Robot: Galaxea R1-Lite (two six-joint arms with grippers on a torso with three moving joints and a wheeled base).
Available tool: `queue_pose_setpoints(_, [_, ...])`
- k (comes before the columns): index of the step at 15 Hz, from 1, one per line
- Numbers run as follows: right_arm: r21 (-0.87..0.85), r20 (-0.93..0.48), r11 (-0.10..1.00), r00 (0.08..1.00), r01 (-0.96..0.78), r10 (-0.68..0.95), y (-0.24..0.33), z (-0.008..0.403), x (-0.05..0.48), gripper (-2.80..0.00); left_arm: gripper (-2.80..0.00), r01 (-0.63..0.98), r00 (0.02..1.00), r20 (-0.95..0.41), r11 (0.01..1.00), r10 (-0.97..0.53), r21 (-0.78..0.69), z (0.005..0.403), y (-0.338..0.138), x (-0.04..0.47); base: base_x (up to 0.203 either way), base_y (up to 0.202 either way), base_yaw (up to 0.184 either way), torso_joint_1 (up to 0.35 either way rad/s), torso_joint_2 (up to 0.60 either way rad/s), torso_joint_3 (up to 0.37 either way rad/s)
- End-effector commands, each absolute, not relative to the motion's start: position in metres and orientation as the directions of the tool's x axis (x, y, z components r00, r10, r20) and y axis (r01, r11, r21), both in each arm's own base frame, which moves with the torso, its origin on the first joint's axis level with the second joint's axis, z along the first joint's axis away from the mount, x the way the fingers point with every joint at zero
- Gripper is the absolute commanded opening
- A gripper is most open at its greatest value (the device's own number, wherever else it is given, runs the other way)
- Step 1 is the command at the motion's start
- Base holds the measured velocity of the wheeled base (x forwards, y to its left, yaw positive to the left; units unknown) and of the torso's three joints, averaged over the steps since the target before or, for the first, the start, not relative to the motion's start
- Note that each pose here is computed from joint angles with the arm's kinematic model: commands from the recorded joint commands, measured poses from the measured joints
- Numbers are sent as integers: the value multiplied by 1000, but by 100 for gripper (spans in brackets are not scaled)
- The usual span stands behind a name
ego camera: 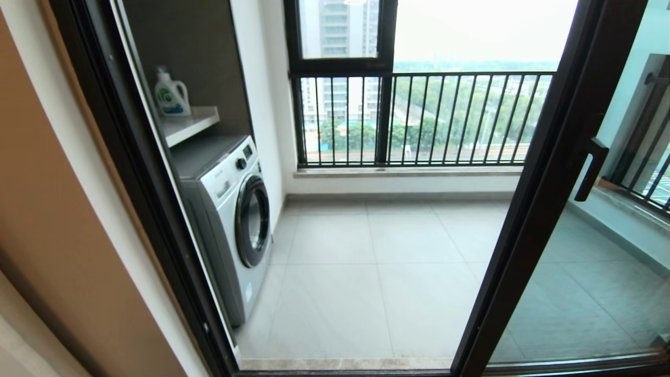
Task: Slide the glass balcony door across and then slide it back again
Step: Close the slid door
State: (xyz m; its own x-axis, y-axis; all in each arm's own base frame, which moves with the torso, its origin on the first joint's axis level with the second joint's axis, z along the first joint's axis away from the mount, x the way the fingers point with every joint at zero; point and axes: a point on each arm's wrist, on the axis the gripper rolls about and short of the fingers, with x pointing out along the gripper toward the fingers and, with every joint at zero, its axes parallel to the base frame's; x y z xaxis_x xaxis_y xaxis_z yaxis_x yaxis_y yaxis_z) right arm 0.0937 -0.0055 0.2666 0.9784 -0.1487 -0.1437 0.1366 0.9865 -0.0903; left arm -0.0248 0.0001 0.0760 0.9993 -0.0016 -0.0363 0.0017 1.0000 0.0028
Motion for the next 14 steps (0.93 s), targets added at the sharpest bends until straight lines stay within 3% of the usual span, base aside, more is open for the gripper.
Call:
queue_pose_setpoints(1, [-139, -262, 957, 922, 255, -284, -11, 265, 120, -280, -280, 2, 999, -37, 1000, -2, 3, 76, 0, -25, 0, 0, 0, 0, 0, 0])
queue_pose_setpoints(5, [-173, -300, 910, 860, 377, -413, -20, 266, 110, -280, -280, 1, 999, -37, 1000, -1, 3, 76, 0, -25, 0, 0, 0, 0, 0, 0])
queue_pose_setpoints(14, [-160, -344, 848, 776, 506, -528, -68, 263, 184, -280, -280, 2, 999, -36, 1000, -2, 3, 76, 0, -25, 0, 0, 0, 0, 0, 0])
